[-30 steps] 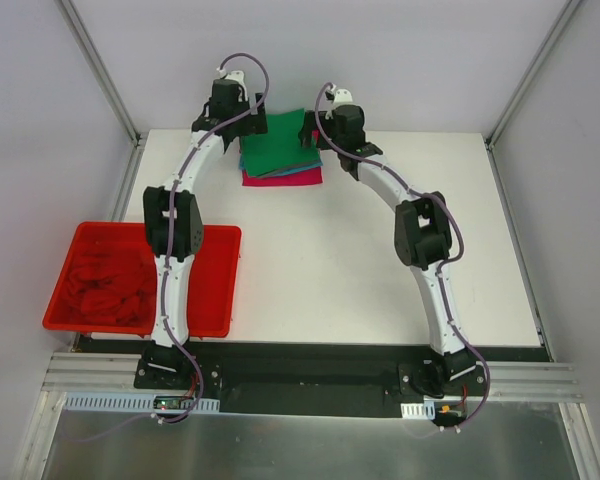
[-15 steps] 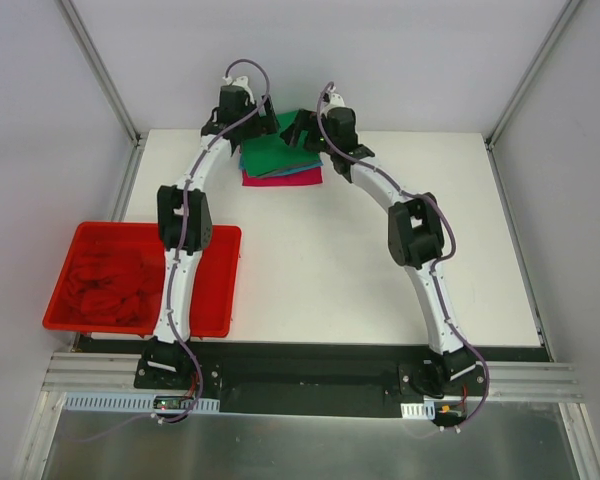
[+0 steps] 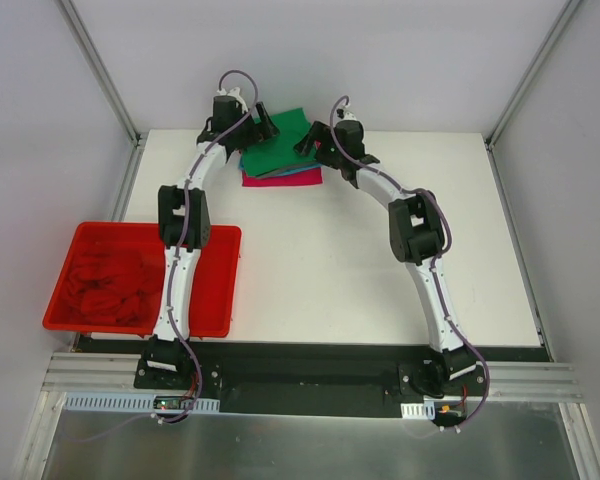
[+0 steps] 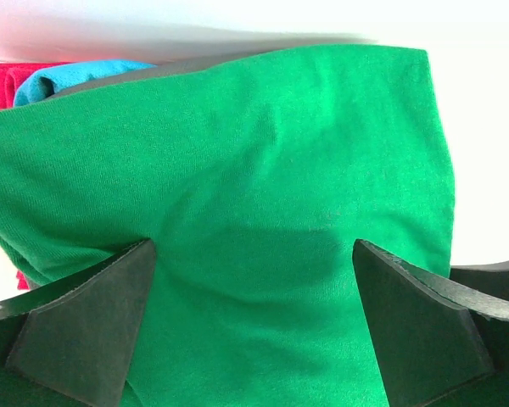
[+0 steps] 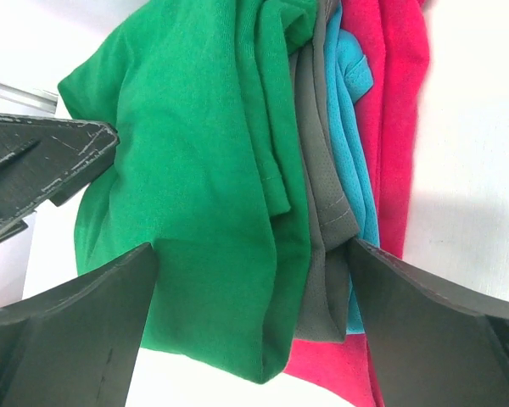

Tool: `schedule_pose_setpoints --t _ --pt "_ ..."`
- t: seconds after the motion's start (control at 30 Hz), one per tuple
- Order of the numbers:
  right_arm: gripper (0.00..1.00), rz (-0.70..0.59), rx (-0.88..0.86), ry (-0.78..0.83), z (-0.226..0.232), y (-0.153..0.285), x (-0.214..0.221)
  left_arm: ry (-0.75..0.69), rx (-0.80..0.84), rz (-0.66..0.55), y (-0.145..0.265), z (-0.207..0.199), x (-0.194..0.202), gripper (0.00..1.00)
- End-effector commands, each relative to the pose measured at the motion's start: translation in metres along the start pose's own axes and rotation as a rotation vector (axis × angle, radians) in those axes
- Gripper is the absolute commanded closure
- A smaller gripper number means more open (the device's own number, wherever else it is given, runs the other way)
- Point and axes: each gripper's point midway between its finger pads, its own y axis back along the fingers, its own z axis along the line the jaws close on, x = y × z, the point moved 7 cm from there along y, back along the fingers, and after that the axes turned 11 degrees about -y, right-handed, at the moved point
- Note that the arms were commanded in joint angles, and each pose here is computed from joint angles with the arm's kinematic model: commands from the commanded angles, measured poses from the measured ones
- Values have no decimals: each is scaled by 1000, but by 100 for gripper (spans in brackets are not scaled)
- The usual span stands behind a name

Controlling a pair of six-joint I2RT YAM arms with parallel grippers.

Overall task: Fold and stack the t-shirts
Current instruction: Smooth out wrinkles on the folded tshirt

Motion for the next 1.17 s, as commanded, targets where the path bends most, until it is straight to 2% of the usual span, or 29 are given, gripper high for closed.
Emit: schedule_pose_setpoints --t 0.0,0.2,0.27,0.33,0.4,0.53,0.63,0.8,0.9,1.13 --pt "4 -54 -35 73 38 27 -34 -83 91 -111 35 -32 -51 1" --pt "4 -113 -45 181 77 101 -69 -138 128 -227 140 -91 -114 1" --pt "4 -136 -44 224 88 136 -73 -132 141 -222 179 -108 -120 1" --pt "4 -183 -44 262 103 184 -79 -115 144 -176 213 -117 -105 1" --pt "4 -187 -23 273 95 218 -69 -117 148 -179 251 -130 -96 1" --pt "4 -200 32 257 70 280 -36 -131 42 -102 307 -140 -17 1" --pt "4 -199 98 215 36 319 0 -120 -111 -62 338 -131 62 1" --pt "4 -206 216 120 -27 369 61 29 -153 15 375 -107 174 1" --pt "4 -239 213 113 -46 392 82 60 -160 22 392 -94 203 1" --pt "4 -355 151 109 -57 420 95 50 -212 38 404 -87 209 1"
